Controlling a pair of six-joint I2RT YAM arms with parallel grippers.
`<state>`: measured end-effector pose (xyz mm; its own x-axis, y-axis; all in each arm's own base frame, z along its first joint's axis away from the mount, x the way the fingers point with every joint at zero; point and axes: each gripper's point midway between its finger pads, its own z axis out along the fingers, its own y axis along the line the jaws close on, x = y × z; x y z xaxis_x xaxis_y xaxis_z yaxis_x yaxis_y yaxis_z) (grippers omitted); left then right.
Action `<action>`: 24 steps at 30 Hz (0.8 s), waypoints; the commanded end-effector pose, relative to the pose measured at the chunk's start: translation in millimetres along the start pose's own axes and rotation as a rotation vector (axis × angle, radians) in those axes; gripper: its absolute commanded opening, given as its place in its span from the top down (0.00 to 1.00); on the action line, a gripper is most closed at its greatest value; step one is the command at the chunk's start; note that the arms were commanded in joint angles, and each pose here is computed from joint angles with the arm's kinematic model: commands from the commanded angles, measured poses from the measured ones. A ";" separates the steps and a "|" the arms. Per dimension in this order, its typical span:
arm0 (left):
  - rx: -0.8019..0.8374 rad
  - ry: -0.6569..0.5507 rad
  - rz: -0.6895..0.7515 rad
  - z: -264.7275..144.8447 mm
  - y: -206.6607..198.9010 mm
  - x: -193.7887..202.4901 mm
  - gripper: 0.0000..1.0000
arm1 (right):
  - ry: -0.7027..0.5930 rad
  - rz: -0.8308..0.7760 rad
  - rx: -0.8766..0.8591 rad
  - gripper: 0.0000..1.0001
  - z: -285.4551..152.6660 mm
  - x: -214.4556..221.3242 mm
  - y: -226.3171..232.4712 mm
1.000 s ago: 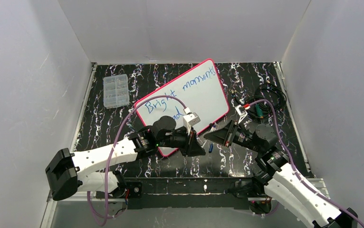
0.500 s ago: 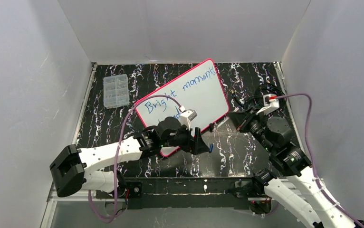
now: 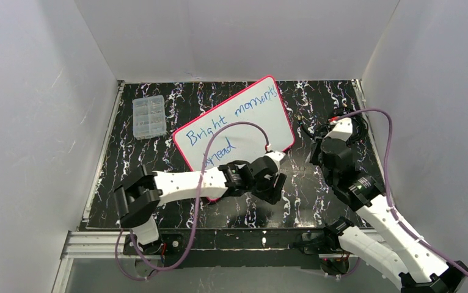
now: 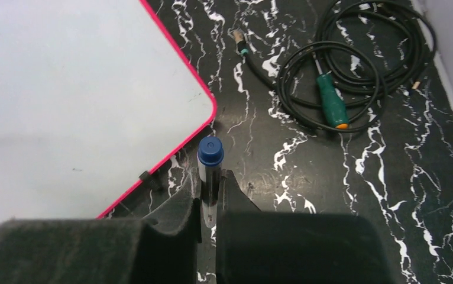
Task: Write a sentence on the whiteboard
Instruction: Pick up the pen cap from the center of the board.
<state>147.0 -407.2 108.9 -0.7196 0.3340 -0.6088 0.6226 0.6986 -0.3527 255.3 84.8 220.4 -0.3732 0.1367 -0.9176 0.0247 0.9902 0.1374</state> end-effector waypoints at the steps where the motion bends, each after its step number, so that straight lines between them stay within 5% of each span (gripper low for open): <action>1: -0.133 0.075 0.051 16.2 25.1 14.0 0.42 | -0.105 0.026 0.094 0.99 -3.1 -24.0 -18.8; 24: -0.295 0.129 0.070 69.1 54.4 17.7 0.63 | -0.124 0.045 0.038 0.99 -13.5 -27.3 -15.5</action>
<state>179.2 -411.0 25.1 -0.7236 0.4619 -0.5129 0.5906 0.7989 -0.1137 249.2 66.1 240.9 -0.2844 0.1643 -0.9445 0.0681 0.9862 0.1511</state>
